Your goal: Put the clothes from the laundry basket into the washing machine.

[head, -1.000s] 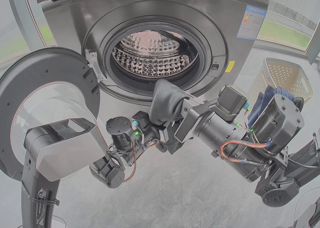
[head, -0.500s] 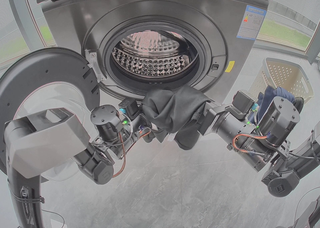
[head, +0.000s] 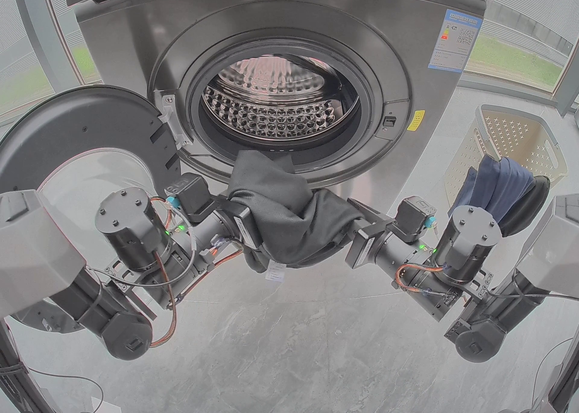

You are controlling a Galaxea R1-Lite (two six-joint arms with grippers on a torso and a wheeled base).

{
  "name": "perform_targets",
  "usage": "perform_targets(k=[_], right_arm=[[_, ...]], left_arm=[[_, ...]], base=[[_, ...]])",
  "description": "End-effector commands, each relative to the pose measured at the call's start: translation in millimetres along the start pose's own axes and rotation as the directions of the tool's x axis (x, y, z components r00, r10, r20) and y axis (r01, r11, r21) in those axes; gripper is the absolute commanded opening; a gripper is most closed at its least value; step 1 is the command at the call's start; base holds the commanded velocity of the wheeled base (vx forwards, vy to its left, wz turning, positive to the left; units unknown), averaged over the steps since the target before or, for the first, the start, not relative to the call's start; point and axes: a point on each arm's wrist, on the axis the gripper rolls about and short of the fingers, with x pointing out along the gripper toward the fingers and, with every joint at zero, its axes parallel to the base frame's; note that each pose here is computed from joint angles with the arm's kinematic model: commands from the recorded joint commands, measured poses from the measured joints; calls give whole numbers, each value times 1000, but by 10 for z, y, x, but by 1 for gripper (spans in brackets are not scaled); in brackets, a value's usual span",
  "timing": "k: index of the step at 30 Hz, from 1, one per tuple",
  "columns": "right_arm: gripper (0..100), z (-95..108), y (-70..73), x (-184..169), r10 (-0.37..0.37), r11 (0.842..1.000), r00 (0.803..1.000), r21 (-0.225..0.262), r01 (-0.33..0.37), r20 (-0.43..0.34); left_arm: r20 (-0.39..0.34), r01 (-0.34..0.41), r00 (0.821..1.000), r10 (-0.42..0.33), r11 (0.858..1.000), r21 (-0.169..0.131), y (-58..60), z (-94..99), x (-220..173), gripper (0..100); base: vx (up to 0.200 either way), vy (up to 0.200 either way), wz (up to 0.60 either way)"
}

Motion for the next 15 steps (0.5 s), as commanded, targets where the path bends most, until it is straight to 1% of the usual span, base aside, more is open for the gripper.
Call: perform_targets(k=[1,5,7,11,12,13,15], right_arm=[[100,-177,-20,-4,-7,1000,998,-30,5,-61],[100,-275,-49,-118,-16,999,993,-48,11,-117],[100,-326,-80,-194,-24,998,988,-60,15,-152],[100,-363,-97,-252,-17,998,983,-63,6,-181],[100,-386,-110,-324,-18,998,978,-67,4,-207],[100,-402,-113,-363,-18,998,975,-70,3,-222],[100,-409,-124,-431,-23,997,970,-78,4,-241]], left_arm=[[47,-1,999,0,1000,3,-33,185,-83,0],[51,-9,999,9,1000,5,-3,189,-67,0],[66,-11,998,11,1000,5,-2,223,-57,0],[88,-15,996,15,1000,5,4,266,-23,0],[93,-30,995,29,1000,8,52,276,-12,0],[99,-36,994,35,999,10,76,287,-2,0],[108,-44,993,43,999,11,98,296,23,0]], base=[[0,0,0],[0,0,0],[0,0,0],[0,0,0],[0,0,0],[0,0,0],[0,0,0]])
